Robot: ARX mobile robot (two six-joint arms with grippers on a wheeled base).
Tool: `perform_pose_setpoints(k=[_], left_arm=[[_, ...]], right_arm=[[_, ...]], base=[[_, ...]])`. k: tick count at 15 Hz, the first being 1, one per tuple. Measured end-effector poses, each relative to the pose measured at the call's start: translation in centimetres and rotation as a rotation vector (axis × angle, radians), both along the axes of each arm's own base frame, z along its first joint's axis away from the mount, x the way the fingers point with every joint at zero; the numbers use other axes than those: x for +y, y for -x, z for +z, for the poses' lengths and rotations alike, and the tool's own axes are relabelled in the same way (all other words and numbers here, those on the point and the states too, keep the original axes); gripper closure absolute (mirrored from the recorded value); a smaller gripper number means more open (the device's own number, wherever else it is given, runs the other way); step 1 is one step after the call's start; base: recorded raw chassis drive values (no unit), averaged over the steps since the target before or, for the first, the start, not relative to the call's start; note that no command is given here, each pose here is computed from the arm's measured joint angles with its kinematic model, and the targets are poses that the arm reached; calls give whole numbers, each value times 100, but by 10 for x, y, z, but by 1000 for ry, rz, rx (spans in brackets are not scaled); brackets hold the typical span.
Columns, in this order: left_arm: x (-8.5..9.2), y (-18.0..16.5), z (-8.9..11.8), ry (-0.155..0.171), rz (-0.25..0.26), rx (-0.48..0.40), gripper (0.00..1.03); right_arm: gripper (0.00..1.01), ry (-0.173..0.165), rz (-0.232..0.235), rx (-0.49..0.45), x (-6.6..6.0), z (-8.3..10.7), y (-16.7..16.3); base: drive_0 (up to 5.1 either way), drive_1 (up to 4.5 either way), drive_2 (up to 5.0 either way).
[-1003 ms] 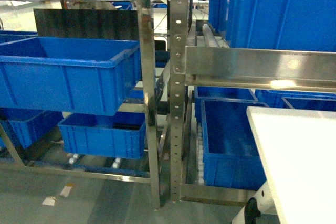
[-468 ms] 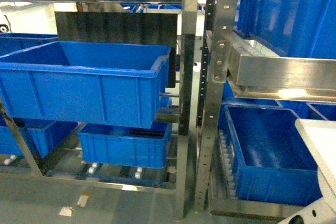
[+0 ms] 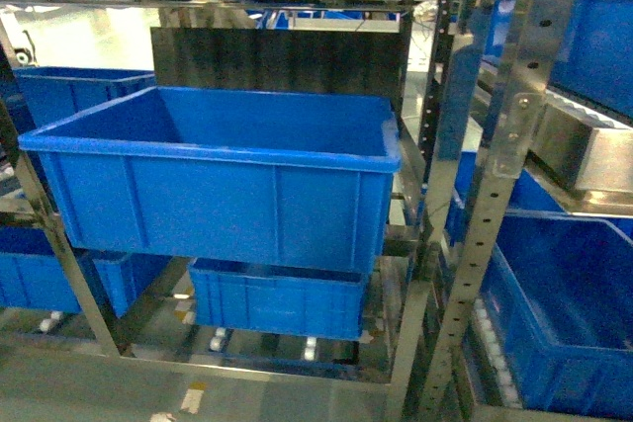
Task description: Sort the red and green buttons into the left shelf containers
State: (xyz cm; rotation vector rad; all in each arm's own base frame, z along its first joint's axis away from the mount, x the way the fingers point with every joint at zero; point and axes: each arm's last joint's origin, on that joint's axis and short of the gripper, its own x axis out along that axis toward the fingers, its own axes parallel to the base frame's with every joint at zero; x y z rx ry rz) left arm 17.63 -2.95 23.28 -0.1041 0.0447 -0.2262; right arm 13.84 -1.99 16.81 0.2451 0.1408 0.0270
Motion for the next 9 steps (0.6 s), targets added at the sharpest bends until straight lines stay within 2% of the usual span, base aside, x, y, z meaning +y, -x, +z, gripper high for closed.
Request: perform_pose_setpoints(k=[9], left_arm=[[0, 0, 0, 0, 0, 0, 72]], right_arm=[[73, 0, 0, -1, 0, 0, 0]], base=[[-437, 422, 22]])
